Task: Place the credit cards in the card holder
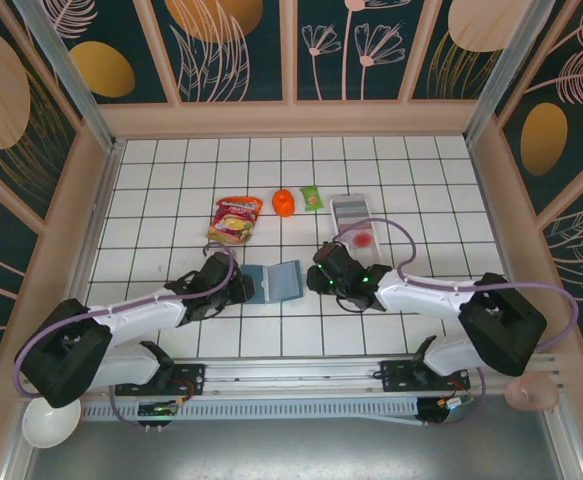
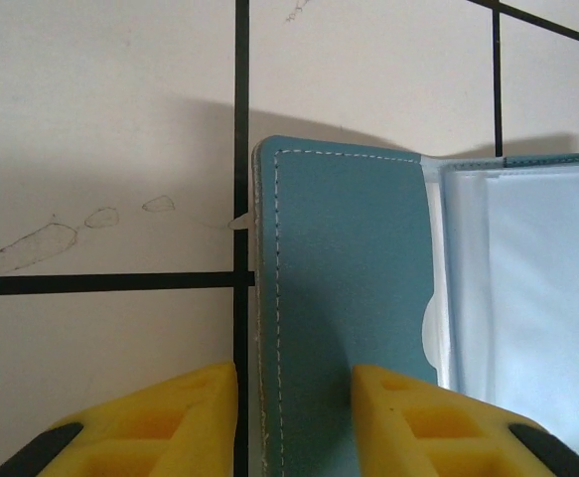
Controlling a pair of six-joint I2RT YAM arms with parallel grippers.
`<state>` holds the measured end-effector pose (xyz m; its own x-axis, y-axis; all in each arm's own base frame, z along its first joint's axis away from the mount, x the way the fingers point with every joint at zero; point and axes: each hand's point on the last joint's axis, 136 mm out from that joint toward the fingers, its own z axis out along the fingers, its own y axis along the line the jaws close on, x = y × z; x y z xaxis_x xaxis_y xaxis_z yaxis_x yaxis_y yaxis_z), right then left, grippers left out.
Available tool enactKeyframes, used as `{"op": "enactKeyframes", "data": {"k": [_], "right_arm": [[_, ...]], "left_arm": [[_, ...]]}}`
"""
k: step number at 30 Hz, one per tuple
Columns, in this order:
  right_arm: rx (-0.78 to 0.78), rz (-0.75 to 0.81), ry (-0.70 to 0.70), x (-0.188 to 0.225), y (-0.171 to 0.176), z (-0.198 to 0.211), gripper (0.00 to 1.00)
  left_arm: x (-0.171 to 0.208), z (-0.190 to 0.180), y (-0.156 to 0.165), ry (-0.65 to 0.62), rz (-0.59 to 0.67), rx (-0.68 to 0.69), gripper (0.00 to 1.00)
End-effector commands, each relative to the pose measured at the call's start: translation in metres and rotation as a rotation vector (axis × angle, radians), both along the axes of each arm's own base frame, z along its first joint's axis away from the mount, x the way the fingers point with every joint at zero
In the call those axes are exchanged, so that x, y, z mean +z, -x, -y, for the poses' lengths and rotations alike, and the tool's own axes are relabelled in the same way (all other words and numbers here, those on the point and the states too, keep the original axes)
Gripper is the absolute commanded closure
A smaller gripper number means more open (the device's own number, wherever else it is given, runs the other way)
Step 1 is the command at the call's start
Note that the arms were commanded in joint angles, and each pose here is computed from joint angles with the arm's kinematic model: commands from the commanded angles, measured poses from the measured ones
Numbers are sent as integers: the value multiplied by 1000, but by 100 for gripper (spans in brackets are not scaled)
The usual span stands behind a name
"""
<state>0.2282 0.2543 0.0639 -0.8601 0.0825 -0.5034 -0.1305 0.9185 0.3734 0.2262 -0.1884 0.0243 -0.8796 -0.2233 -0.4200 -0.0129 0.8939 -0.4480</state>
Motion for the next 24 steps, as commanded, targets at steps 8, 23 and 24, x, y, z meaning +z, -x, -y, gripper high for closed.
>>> {"op": "enactKeyframes", "data": {"k": [8,23,24], "right_arm": [[72,172,-44,93,-7,-37,56],[169,10,-61,18,-20,-102,81],[162,0,-44,10,-22,-100,81]], "left_arm": [[3,2,3,6,16,-34,62],[2,4,6,22,11,-45,63],[2,4,5,21,11,-44,63]]}}
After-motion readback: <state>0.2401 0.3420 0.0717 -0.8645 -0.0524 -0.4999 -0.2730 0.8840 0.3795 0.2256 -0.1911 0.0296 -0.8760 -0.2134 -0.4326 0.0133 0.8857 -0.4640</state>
